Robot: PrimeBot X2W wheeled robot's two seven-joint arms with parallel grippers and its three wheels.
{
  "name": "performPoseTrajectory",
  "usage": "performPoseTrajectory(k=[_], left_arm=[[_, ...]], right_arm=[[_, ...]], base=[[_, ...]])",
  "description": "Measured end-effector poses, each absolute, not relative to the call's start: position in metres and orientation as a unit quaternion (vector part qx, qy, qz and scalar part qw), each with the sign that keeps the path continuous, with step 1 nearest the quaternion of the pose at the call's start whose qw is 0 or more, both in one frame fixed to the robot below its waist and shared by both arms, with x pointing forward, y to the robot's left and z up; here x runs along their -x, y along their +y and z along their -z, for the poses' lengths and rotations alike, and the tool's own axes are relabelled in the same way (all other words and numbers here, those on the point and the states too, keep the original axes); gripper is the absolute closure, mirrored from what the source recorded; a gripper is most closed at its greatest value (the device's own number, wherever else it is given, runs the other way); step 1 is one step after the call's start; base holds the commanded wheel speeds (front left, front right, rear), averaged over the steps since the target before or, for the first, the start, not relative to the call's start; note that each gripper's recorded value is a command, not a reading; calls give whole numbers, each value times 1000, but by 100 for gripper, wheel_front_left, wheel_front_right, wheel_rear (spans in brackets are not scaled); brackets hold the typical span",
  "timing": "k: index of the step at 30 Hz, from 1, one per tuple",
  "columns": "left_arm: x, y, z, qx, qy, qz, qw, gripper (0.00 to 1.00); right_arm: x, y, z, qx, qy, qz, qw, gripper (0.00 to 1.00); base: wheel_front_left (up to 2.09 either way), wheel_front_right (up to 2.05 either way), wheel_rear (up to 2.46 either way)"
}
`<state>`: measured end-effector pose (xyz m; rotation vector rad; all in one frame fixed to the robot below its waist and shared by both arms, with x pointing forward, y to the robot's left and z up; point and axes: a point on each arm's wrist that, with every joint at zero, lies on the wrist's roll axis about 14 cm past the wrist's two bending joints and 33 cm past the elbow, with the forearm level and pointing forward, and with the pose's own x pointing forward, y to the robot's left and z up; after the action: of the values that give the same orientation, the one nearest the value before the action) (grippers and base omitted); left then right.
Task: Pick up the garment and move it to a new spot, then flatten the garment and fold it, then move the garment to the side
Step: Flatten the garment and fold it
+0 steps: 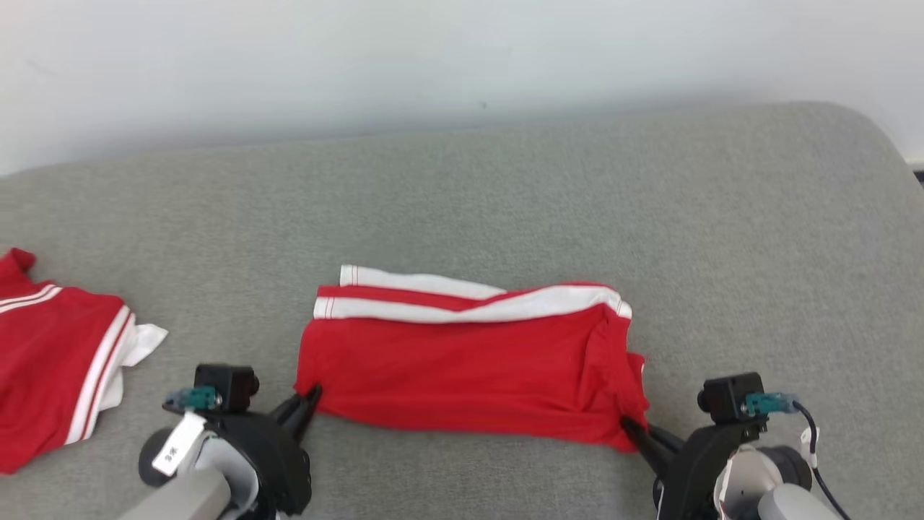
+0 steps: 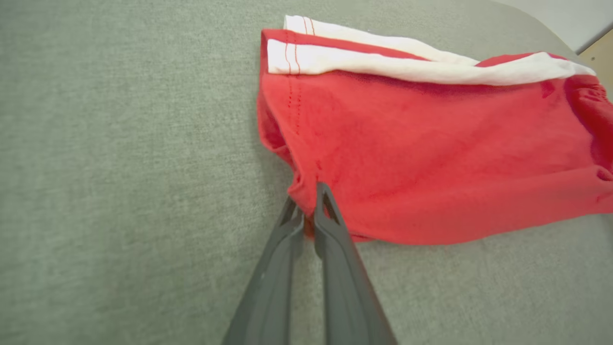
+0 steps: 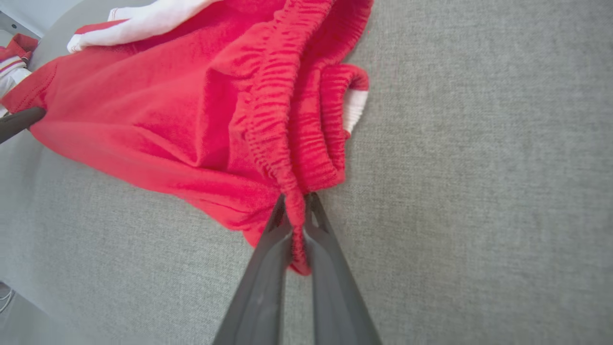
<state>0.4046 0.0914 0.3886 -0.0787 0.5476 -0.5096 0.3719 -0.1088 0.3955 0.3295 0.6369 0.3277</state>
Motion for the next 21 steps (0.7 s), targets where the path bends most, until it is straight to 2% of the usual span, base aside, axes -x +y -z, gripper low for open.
performPoseTrajectory(k=[12,21], left_arm=[[-361,118,-394,50,255,192,946,100],[-341,142,-395,60,248,155,954,100]], right_arm=[[-333,-79,-387,-155,350,-212,899,100],[-329,-58,-394,-129,359,-257,888,100]], base=[[0,0,0],[0,0,0]])
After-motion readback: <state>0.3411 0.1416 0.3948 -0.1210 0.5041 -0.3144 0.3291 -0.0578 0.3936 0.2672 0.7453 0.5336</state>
